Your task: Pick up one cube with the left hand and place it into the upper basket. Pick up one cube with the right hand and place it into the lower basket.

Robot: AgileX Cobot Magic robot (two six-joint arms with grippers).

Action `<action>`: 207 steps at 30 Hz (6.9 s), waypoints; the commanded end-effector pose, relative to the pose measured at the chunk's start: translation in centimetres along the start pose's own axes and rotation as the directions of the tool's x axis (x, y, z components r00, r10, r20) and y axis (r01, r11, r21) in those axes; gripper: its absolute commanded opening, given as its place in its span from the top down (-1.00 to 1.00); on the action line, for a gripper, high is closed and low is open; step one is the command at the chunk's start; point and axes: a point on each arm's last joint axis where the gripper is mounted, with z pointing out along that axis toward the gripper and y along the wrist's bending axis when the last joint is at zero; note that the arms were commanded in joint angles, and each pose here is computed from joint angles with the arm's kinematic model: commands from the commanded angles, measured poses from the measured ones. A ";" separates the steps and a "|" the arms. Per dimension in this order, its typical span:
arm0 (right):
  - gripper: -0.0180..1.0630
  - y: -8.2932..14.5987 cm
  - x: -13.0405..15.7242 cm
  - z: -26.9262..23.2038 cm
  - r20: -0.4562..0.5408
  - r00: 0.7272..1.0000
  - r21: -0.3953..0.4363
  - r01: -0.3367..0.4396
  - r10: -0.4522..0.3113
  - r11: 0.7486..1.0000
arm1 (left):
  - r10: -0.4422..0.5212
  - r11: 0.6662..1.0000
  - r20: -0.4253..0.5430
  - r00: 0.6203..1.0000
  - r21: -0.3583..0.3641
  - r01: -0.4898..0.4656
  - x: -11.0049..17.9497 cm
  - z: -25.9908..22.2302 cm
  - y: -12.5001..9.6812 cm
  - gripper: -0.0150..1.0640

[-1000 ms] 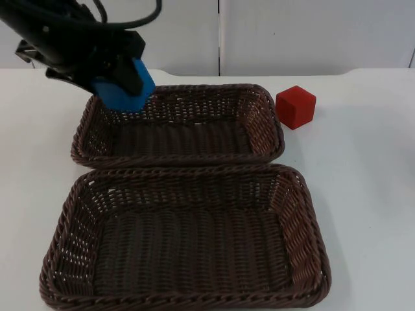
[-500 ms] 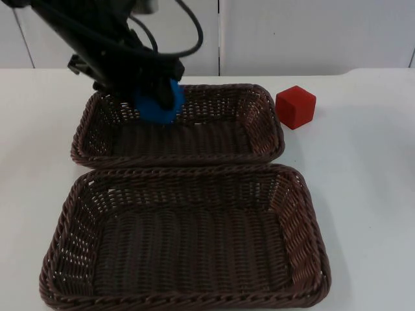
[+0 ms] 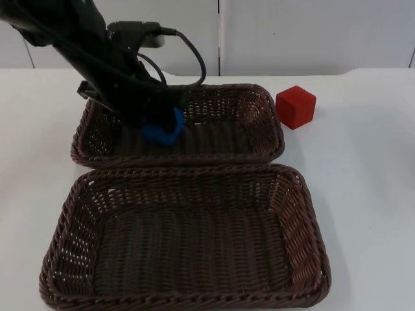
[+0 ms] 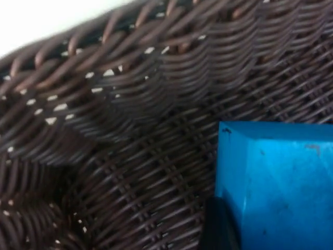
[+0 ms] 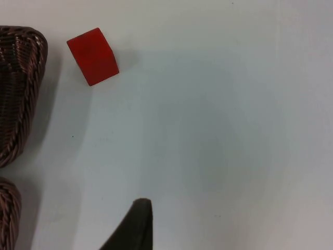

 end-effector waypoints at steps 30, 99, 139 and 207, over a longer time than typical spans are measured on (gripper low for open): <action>-0.98 0.0 -0.2 -0.1 0.015 1.000 -0.002 -0.013 0.013 1.000 | -0.050 0.997 0.121 0.991 0.061 0.043 -2.6 -5.4 -1.8 -0.97; -0.98 0.0 -0.1 -0.1 0.009 1.000 -0.005 -0.016 0.016 1.000 | 0.142 0.988 0.519 0.843 -0.131 -0.086 12.9 -33.7 -6.6 -0.97; -0.98 0.0 -0.5 -0.3 0.033 0.999 0.000 0.027 -0.027 1.000 | 0.126 0.977 0.572 0.810 -0.211 -0.003 16.8 -35.1 -6.1 -0.97; -0.98 11.1 -4.7 35.1 -0.062 0.938 -0.273 0.312 -0.340 0.910 | 0.126 0.978 0.574 0.809 -0.209 -0.004 16.8 -35.1 -6.1 -0.97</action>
